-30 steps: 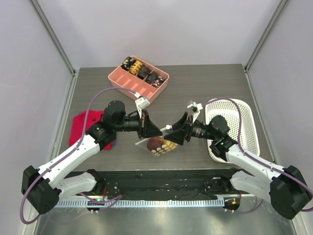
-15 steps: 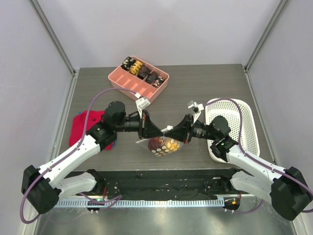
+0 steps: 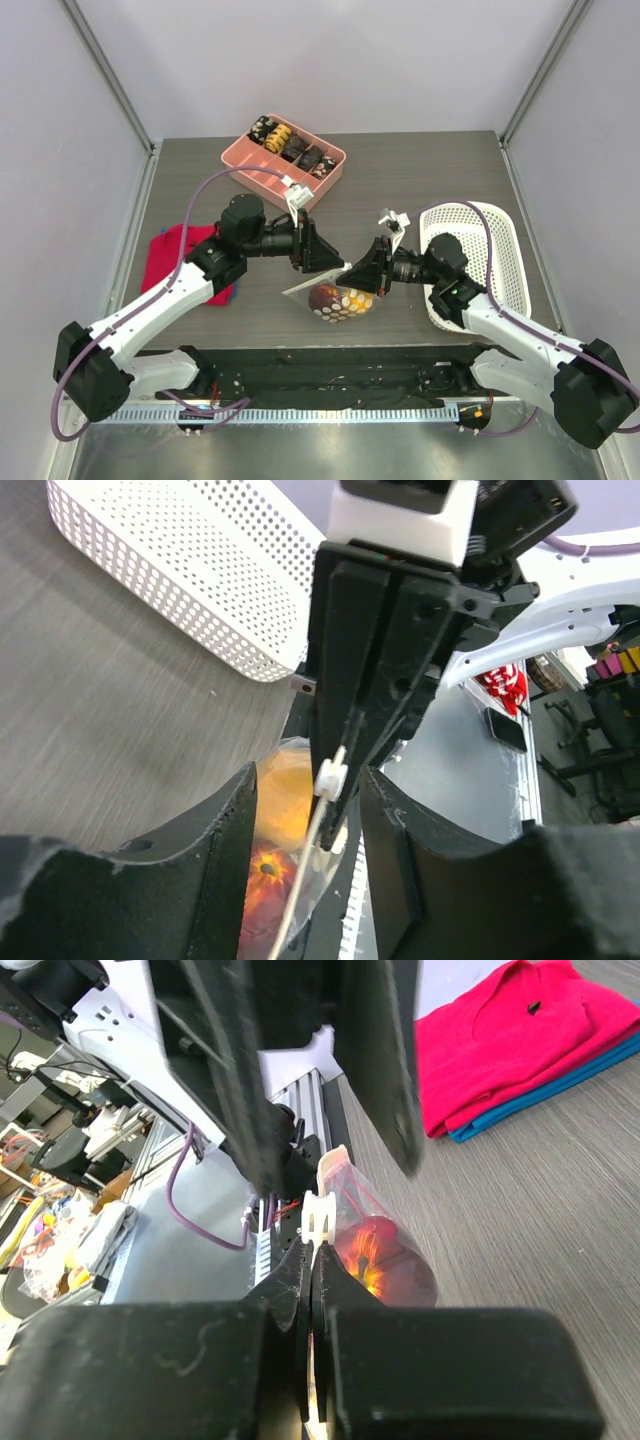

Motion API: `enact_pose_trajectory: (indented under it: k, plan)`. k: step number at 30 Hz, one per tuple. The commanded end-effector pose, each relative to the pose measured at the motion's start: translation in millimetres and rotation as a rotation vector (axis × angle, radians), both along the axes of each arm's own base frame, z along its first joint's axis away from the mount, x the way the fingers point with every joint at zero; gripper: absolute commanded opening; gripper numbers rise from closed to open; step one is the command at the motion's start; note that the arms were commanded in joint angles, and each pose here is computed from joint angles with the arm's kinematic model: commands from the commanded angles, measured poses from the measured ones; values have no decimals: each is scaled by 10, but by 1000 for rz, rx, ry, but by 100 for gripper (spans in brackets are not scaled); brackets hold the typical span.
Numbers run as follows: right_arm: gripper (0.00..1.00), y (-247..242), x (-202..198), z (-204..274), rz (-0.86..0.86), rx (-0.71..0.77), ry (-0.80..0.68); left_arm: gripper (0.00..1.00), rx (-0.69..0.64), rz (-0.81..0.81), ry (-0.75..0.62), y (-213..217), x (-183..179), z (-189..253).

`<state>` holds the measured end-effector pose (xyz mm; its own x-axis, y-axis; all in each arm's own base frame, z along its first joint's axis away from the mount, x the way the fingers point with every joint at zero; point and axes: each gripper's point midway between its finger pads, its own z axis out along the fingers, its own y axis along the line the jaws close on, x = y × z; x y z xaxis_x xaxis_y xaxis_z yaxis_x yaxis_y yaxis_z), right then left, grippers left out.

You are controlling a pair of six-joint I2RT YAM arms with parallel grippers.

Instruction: Open the zip-top bag and remove the fake food

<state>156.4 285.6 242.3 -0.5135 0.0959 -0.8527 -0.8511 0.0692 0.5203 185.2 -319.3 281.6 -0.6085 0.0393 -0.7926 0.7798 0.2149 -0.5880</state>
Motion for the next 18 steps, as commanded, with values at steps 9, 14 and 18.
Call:
enact_pose_trajectory:
  k: [9,14,18]
  plan:
    - [2,57,22,217,27,32,-58,29,-59,-93,-16,-148,-116,155]
    - [1,55,51,217,11,33,-52,7,-61,-109,-19,-166,-148,150]
    - [1,47,116,255,-36,39,-49,0,-40,-96,-14,-114,-182,94]
